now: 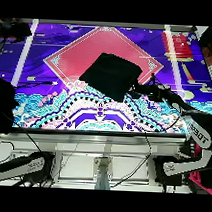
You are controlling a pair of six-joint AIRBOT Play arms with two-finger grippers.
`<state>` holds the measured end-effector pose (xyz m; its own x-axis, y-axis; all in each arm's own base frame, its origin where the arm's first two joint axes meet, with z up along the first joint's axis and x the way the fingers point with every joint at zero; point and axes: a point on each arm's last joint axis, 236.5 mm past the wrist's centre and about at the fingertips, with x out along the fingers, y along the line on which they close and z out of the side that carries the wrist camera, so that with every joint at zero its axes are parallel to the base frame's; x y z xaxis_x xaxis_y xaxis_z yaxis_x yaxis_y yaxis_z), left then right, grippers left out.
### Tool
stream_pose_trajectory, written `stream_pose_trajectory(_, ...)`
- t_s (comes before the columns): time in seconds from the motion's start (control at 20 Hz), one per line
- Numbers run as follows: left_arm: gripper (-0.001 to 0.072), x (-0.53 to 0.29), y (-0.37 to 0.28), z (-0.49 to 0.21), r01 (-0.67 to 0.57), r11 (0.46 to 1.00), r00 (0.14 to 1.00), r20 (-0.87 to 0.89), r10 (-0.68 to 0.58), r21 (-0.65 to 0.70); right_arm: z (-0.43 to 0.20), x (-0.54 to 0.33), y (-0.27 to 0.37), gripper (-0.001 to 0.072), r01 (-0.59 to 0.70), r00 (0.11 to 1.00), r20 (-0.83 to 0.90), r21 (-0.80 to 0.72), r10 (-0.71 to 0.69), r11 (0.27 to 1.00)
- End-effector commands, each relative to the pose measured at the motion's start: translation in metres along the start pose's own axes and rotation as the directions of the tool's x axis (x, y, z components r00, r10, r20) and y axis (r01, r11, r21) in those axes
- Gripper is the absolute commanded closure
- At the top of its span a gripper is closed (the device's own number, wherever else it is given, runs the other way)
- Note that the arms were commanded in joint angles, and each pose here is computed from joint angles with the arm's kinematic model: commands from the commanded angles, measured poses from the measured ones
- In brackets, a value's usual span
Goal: Fold the clothes and pants, and hang the long-sleeved shirts on hangers.
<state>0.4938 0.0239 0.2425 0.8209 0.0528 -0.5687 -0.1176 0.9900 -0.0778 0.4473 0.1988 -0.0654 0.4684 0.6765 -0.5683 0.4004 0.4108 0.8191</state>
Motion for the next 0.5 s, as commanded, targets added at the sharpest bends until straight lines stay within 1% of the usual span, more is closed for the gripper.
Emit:
stream_pose_trajectory(0.0,0.0684,0.0,0.0,0.0,-0.001,1.0,1.0,0.0,0.001,0.0,-0.007,-0.006,-0.014,0.0025,0.045,0.997,-0.065,-0.047,-0.048,0.998)
stream_pose_trajectory(0.1,0.0684,0.0,0.0,0.0,0.0,1.0,1.0,-0.001,0.0,0.0,0.005,-0.018,-0.026,0.0022,0.068,0.995,-0.066,-0.05,-0.071,0.996)
stream_pose_trajectory(0.3,0.0684,0.0,0.0,-0.001,0.0,1.0,1.0,-0.003,0.0,0.0,0.022,-0.048,-0.037,0.0021,0.036,0.994,-0.1,0.006,-0.036,0.999)
stream_pose_trajectory(0.45,0.0684,0.0,0.0,-0.001,-0.001,1.0,1.0,-0.005,0.001,0.0,0.025,-0.05,-0.037,0.0021,0.024,0.995,-0.094,-0.044,-0.028,0.999)
